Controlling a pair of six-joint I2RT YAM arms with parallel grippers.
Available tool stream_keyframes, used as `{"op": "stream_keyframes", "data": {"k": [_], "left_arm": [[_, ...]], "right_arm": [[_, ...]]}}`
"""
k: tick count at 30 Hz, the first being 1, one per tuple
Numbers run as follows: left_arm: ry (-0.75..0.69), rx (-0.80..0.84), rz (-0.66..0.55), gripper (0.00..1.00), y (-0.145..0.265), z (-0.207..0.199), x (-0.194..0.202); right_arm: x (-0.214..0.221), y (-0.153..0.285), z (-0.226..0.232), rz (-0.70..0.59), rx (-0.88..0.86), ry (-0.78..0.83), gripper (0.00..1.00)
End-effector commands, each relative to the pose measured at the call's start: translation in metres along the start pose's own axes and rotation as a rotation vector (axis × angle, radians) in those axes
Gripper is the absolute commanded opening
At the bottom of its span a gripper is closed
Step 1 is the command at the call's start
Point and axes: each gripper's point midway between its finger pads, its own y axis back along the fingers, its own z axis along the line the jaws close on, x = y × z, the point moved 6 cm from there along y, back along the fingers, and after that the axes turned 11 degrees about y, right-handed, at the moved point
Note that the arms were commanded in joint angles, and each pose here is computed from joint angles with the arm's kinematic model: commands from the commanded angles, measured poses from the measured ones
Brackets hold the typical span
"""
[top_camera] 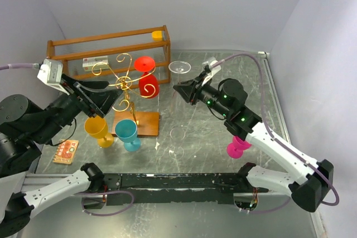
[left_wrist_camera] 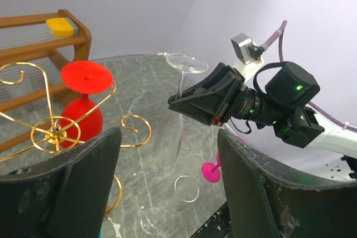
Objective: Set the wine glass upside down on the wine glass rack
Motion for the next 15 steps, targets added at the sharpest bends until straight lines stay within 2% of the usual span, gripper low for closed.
{"op": "stream_keyframes", "data": {"k": [1,8,15], "left_arm": [[-0.012,-0.063,-0.018,0.80,0.007,0.007,-0.004],[0.011,-0.087,-0.043,0.80,0.018,0.013,-0.003],[0.031,-0.117,-0.029,0.80,0.022,0.014,-0.004]], "right_arm": [[-0.001,-0.016,0.003,-0.042,-0.058,0.061,0.00],[0.022,-0.036,0.017,0.000,-0.173,0.108,0.00],[0.025,-0.051,0.023,-0.034,-0.200,0.112,0.00]]}}
